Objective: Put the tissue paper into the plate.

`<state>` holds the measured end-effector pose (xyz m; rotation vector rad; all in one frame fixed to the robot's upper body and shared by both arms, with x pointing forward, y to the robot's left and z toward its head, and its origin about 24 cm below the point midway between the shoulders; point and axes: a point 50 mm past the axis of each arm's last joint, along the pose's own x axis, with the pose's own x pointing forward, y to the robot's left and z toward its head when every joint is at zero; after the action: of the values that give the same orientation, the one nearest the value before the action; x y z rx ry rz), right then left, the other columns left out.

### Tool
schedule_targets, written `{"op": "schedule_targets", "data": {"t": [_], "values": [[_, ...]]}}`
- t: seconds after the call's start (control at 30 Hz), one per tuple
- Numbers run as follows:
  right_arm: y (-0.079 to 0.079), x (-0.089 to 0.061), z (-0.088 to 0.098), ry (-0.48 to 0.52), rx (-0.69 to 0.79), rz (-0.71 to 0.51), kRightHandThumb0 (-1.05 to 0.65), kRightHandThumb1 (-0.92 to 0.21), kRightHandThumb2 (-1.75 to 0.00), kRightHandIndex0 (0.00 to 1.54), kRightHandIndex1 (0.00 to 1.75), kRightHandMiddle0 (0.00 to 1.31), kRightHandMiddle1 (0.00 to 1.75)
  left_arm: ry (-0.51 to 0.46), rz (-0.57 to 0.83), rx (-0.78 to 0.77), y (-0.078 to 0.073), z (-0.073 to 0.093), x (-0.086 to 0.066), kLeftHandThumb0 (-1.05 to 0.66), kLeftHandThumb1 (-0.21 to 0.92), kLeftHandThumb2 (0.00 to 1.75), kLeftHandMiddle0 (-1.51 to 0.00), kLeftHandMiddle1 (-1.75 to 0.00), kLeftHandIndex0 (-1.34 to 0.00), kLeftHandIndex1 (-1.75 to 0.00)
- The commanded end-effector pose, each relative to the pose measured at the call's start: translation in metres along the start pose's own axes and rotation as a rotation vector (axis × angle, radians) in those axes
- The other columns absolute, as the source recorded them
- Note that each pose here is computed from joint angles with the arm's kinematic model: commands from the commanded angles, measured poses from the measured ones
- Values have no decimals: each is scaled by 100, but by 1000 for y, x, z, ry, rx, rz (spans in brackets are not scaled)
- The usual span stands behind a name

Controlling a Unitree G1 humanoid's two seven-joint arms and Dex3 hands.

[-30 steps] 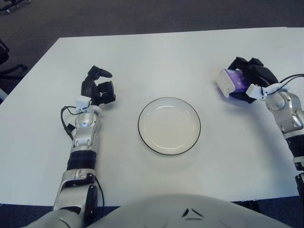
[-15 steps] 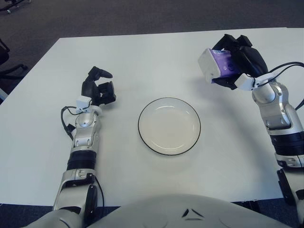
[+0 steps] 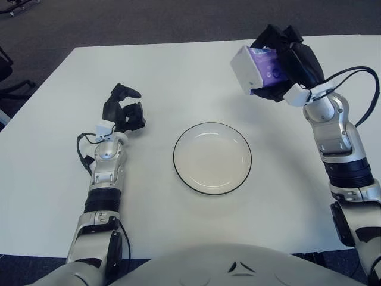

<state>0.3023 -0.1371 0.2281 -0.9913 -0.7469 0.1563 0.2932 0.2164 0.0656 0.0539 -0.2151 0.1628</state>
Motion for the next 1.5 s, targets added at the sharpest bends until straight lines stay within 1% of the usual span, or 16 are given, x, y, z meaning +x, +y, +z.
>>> {"op": "schedule_targets", "data": {"t": [0.0,0.1,0.2,0.37,0.6,0.7,0.8,0.97,1.07,1.13,1.3,1.47], "values": [[0,12,24,-99,-12,-19,0,1,-168,84,175,66,172,288,28,-48,-10,-64,-57,-45,40,121,-128,-175,-55,-175],[4,15,31,-128,-5,-3,0,3,-171,85,175,68,172,287,28,-50,-11,-64,-57,-46,39,123,-129,-175,-56,-175],[10,16,33,-187,43,26,0,5,-172,86,175,69,171,290,26,-49,-12,-64,-57,-46,38,123,-129,-175,-56,-175],[19,12,37,-256,110,68,0,6,-174,87,175,70,173,293,35,-54,-12,-64,-57,-46,38,124,-129,-175,-57,-175],[29,12,43,-370,132,123,0,7,-175,87,175,70,173,281,40,-60,-12,-63,-55,-46,38,124,-129,-175,-57,-175],[32,11,44,-384,152,147,0,6,-175,87,175,69,174,271,38,-57,-12,-62,-55,-46,38,124,-129,-175,-57,-175],[35,9,46,-390,174,184,0,3,-170,86,173,66,174,261,36,-48,-12,-61,-55,-46,38,124,-130,-175,-57,-175],[36,7,48,-404,167,244,0,-2,-164,84,169,62,175,255,33,-42,-13,-59,-55,-46,38,123,-130,-175,-56,-175],[37,6,48,-402,203,277,0,-3,-163,83,168,61,175,256,34,-42,-13,-59,-55,-46,39,123,-130,-175,-56,-175],[39,4,49,-410,225,321,0,-4,-161,83,166,60,175,257,34,-43,-13,-59,-55,-46,39,123,-131,-175,-56,-175],[45,0,51,-432,224,402,0,-6,-158,83,164,59,175,255,33,-38,-13,-58,-56,-46,39,123,-131,-175,-56,-175],[50,-5,51,-424,230,449,0,-7,-157,83,164,58,175,255,32,-35,-13,-57,-56,-46,39,122,-131,-175,-55,-175]]}}
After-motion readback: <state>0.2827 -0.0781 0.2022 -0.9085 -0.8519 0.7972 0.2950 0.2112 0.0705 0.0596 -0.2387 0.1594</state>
